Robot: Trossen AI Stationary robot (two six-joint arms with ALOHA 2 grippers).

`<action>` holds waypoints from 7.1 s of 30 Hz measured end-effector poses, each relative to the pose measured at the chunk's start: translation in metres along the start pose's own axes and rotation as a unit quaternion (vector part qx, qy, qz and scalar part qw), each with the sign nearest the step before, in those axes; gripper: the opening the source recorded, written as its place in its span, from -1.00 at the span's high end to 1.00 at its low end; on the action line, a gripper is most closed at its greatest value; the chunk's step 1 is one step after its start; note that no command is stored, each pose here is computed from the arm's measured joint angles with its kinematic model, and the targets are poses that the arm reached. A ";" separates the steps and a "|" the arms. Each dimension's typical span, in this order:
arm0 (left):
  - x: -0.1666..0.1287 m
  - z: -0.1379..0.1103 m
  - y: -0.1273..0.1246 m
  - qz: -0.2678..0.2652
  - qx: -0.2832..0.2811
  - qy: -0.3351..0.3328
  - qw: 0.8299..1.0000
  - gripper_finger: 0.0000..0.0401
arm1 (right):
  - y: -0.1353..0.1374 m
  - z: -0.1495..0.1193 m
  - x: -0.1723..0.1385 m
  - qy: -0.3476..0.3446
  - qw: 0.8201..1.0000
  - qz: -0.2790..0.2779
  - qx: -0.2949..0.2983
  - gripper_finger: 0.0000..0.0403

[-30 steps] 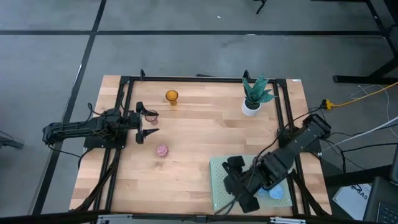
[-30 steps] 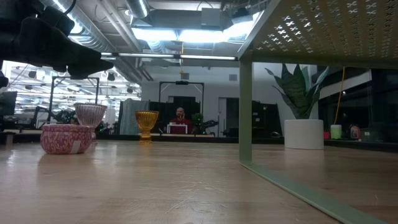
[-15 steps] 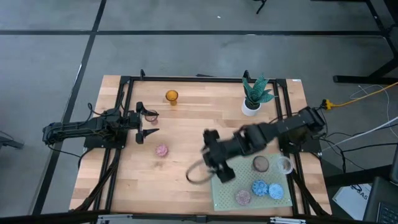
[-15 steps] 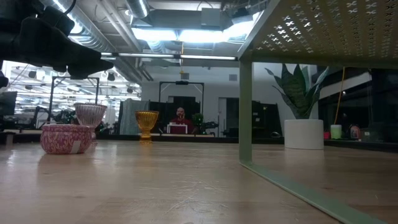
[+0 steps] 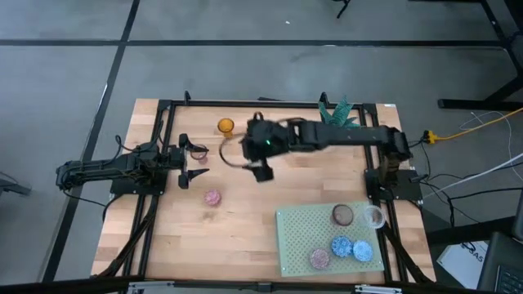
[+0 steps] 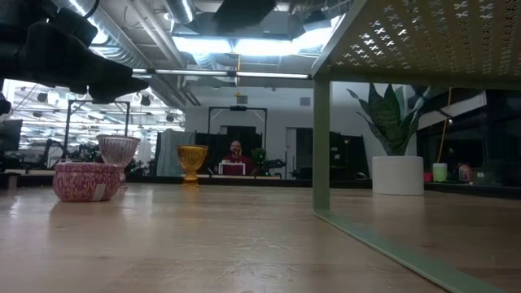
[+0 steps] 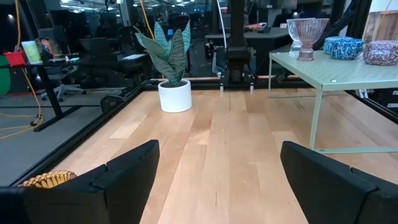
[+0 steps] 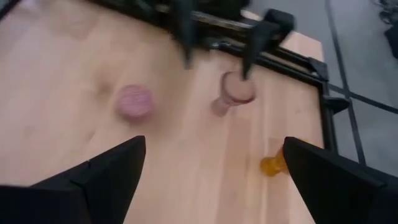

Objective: Pick & Place candle stick holders
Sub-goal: Move the brown glass candle holder to the center of the table

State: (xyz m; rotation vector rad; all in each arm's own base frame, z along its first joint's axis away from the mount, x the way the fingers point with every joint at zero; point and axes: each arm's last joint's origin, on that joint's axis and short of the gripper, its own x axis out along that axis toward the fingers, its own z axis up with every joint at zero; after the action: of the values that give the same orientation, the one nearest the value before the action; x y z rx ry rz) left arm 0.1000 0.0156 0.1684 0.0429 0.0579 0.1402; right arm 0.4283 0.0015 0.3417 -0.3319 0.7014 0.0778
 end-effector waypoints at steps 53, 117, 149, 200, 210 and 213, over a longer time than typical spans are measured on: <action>-0.004 0.028 0.001 -0.016 -0.174 -0.146 0.974 -0.66 | -0.086 -0.064 0.079 0.024 0.982 -0.001 0.186 -0.90; 0.118 0.200 0.091 0.108 -0.070 0.116 0.985 -0.66 | 0.072 -0.249 -0.163 -0.423 0.878 0.034 0.222 -0.90; 0.177 0.163 0.154 0.166 -0.034 0.438 0.883 -0.66 | 0.097 -0.321 -0.152 -0.429 0.884 -0.057 0.178 -0.90; 0.167 0.044 0.113 0.064 0.073 0.576 0.812 -0.46 | 0.101 -0.331 -0.141 -0.358 0.901 -0.021 0.245 -0.90; 0.173 0.047 0.116 0.087 0.071 0.541 0.833 0.19 | 0.101 -0.331 -0.141 -0.358 0.901 -0.021 0.245 -0.90; 0.174 0.047 0.117 0.087 0.071 0.541 0.834 0.42 | 0.101 -0.331 -0.141 -0.358 0.901 -0.021 0.245 -0.90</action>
State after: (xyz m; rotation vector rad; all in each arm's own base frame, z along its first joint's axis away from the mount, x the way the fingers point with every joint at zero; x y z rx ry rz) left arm 0.2584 0.1536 0.2107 0.1134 1.2107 0.3309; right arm 0.0973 -0.0055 0.1684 0.1738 -0.0343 -0.0227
